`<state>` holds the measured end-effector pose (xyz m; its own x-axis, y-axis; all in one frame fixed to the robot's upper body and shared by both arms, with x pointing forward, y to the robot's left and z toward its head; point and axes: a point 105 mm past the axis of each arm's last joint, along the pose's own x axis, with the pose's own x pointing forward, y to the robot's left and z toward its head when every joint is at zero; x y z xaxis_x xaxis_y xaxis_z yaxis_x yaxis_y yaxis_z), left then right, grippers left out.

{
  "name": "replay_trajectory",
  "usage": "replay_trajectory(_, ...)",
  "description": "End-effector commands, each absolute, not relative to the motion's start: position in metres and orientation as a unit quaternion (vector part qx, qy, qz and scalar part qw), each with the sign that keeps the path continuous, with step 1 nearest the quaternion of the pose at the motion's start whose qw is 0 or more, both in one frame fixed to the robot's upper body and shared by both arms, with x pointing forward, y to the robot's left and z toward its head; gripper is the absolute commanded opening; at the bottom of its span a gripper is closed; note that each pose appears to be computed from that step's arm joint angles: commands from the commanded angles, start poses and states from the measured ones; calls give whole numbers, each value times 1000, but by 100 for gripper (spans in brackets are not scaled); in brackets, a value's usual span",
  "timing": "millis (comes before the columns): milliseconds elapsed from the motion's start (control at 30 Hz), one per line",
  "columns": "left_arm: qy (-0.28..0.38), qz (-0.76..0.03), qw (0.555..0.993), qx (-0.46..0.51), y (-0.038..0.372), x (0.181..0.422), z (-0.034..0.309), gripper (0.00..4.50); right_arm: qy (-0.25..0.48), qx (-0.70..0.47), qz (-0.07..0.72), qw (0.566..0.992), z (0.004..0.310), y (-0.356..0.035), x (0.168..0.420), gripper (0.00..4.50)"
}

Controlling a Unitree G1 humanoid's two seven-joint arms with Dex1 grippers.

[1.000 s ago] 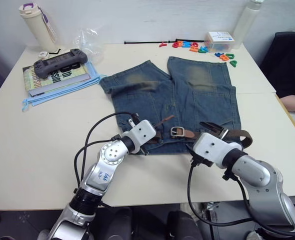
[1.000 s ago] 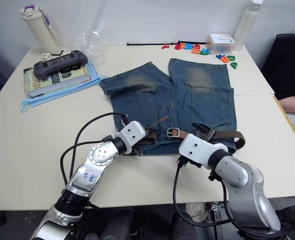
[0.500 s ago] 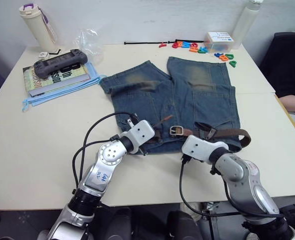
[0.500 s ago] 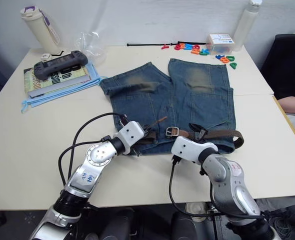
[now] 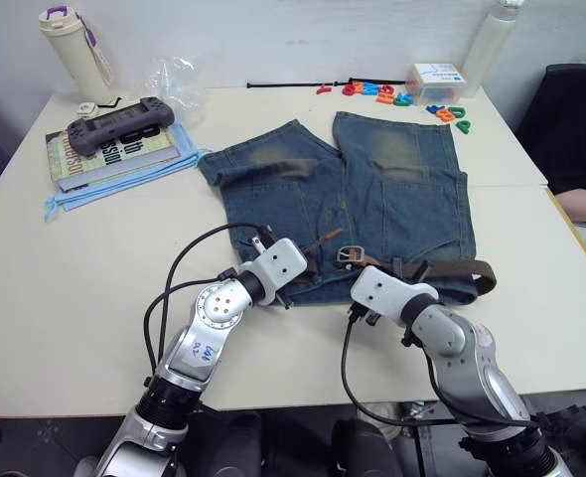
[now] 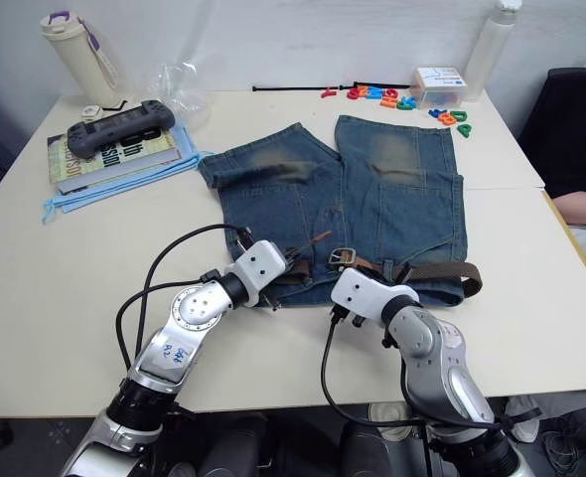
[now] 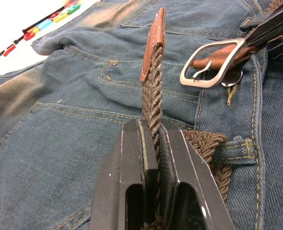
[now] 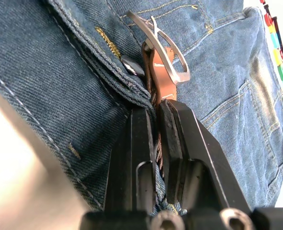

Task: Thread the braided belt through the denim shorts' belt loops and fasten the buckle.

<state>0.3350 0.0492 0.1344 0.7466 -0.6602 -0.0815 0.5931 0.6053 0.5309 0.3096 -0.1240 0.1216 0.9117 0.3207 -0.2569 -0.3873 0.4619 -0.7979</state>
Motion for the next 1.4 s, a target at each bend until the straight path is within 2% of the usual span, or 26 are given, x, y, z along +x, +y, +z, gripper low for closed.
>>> replay_trajectory(33,-66,-342,899,267,51,336,140,0,14,-434,190,881,139,-121,308,4)
replay_trajectory(267,-37,-338,904,260,54,338,133,0,46,-278,175,943,145,-119,305,4)
replay_trajectory(467,-15,-341,900,272,53,340,126,0,68,-184,193,961,143,-106,298,4)
replay_trajectory(567,10,-379,879,288,44,335,115,0,68,-156,189,967,147,-103,299,4)
replay_trajectory(633,28,-400,872,280,38,330,109,0,67,-152,189,968,148,-101,299,4)
replay_trajectory(700,19,-405,869,285,35,329,113,0,66,-170,190,965,148,-101,299,4)
replay_trajectory(900,7,-389,878,278,39,334,119,0,56,-289,208,933,146,-105,297,4)
replay_trajectory(967,6,-388,879,276,40,335,119,0,53,-326,207,921,146,-110,297,91)
replay_trajectory(1000,5,-387,880,276,40,335,119,0,53,-341,209,915,146,-111,297,112)
replay_trajectory(1100,4,-386,881,275,40,335,119,0,49,-375,216,900,145,-111,296,257)
replay_trajectory(1133,4,-386,881,274,40,335,120,0,45,-383,216,897,146,-110,296,286)
replay_trajectory(1167,3,-386,881,274,40,335,120,0,38,-389,218,894,148,-109,296,346)
replay_trajectory(1200,3,-386,881,274,40,335,120,0,32,-392,218,893,151,-107,296,373)
replay_trajectory(1400,-15,-375,888,265,42,336,128,0,15,-413,192,890,156,-102,305,373)
